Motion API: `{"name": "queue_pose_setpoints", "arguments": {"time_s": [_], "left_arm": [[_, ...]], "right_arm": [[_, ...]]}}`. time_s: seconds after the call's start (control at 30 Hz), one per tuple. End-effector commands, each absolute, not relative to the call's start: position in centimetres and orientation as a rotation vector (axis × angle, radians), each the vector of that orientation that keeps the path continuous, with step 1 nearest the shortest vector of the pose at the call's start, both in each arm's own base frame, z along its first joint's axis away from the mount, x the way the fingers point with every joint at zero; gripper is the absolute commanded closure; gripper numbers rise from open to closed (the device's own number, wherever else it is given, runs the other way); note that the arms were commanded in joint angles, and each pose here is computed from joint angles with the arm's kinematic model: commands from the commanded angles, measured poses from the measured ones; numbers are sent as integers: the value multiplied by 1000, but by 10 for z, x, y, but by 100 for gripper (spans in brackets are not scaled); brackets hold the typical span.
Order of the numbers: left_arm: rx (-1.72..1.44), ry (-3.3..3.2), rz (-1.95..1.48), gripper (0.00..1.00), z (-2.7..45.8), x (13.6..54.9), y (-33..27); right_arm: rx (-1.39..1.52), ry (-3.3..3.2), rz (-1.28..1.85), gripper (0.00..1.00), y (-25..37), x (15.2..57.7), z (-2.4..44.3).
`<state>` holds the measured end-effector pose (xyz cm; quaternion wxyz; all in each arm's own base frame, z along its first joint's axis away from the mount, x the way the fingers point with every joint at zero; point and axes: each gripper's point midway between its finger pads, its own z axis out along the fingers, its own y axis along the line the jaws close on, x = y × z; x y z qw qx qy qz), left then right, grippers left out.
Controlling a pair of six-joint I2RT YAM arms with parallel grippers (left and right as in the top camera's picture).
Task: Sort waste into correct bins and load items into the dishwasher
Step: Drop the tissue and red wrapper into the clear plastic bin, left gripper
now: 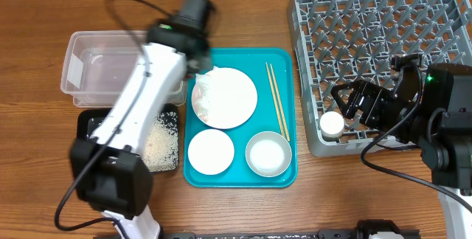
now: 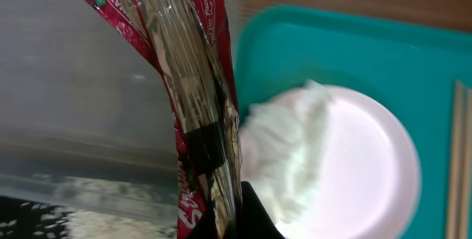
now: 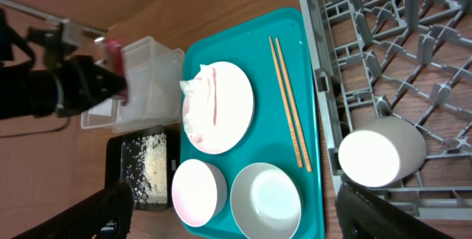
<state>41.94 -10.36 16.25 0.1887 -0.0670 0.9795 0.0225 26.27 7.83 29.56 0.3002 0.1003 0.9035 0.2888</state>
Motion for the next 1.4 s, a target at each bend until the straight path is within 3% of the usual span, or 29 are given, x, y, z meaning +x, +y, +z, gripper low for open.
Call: {"name": "queue_pose_setpoints", "arguments": {"time_s": [0.0, 0.07, 0.1, 0.33, 0.5, 0.8, 0.87, 0.9, 0.97, 1.0, 1.2, 1.37], "left_arm": [[-415, 2746, 161, 90, 156, 429, -32], [-470, 2746, 158, 48, 153, 431, -16], [-479, 2752, 127, 43, 153, 431, -14], [-131, 2800, -57, 45, 167, 422, -86], [71, 2847, 129, 28, 120, 400, -134], [72, 3024, 277, 27, 25, 382, -133], [79, 3057, 282, 28, 12, 379, -134], [97, 3082, 256, 40, 7, 376, -137], [106, 3108, 191, 82, 10, 372, -144], [100, 3108, 158, 94, 17, 373, -147], [2, 2987, 48, 96, 117, 389, -143], [-178, 2791, 78, 96, 187, 408, -88]], "right_arm": [[250, 2376, 756, 11, 77, 263, 303], [250, 2377, 756, 11, 77, 263, 303], [251, 2378, 756, 11, 77, 263, 303], [258, 2394, 756, 11, 77, 260, 300], [260, 2397, 757, 11, 77, 259, 300], [259, 2396, 756, 11, 77, 260, 300], [259, 2397, 756, 11, 77, 259, 300], [259, 2396, 756, 11, 77, 259, 300], [259, 2397, 756, 11, 77, 259, 300], [259, 2397, 756, 11, 77, 259, 300], [258, 2395, 756, 11, 77, 260, 300], [259, 2398, 757, 11, 77, 259, 300]]}}
